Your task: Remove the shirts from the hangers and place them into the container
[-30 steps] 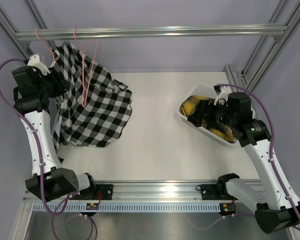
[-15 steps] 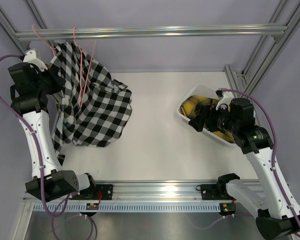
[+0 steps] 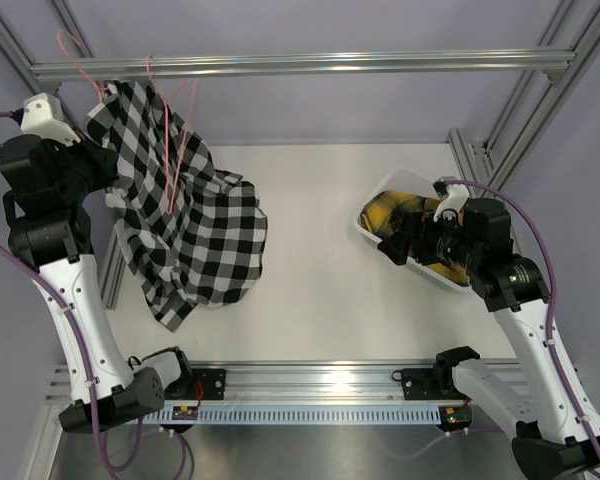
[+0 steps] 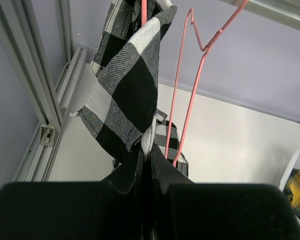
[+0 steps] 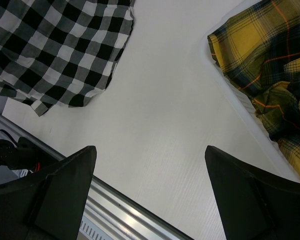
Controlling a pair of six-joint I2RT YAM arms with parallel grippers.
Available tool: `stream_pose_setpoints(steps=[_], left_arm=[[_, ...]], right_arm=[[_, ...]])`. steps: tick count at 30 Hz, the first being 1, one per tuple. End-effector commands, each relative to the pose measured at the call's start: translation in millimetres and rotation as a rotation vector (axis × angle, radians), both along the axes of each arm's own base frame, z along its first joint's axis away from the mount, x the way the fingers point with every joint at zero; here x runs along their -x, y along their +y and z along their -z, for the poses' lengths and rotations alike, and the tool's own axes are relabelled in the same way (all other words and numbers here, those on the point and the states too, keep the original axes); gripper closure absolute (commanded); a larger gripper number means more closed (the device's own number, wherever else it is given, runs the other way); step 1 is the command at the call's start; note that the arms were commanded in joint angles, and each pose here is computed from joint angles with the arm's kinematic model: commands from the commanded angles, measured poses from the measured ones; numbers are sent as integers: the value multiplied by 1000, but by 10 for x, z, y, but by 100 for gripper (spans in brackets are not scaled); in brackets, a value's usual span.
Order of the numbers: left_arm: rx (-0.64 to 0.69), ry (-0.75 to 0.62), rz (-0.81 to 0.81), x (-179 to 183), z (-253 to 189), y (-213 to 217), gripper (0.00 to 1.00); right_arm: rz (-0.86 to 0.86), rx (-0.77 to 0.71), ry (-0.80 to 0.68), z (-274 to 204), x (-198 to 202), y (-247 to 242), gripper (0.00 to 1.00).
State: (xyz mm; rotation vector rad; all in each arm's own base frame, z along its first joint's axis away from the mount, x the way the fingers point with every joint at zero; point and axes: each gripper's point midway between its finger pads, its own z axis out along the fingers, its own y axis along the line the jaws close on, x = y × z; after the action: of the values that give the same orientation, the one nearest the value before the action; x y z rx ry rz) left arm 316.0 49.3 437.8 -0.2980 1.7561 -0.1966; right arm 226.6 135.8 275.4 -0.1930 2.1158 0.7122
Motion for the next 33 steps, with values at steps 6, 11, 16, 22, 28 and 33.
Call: stream_pose_setpoints(steps=[6,11,16,22,28,33], left_arm=[[-56,-3,-42,401,192,-130,100],[-87,97,29,672,536,-351,100],[-113,115,194,904,730,-682,100],[-90,124,488,1110,910,-1185,100],[-35,104,713,1317,960,-1550,100],[-11,57,908,1506,872,-1824,100]], right_arm=[[-54,-16,-23,-14,29,83,1],[-52,-17,-19,14,-1,94,1],[-52,-22,-15,45,-15,105,1],[-58,-21,-1,84,-36,122,1],[-60,-19,5,100,-54,127,0],[-75,-19,-14,50,-46,137,1]])
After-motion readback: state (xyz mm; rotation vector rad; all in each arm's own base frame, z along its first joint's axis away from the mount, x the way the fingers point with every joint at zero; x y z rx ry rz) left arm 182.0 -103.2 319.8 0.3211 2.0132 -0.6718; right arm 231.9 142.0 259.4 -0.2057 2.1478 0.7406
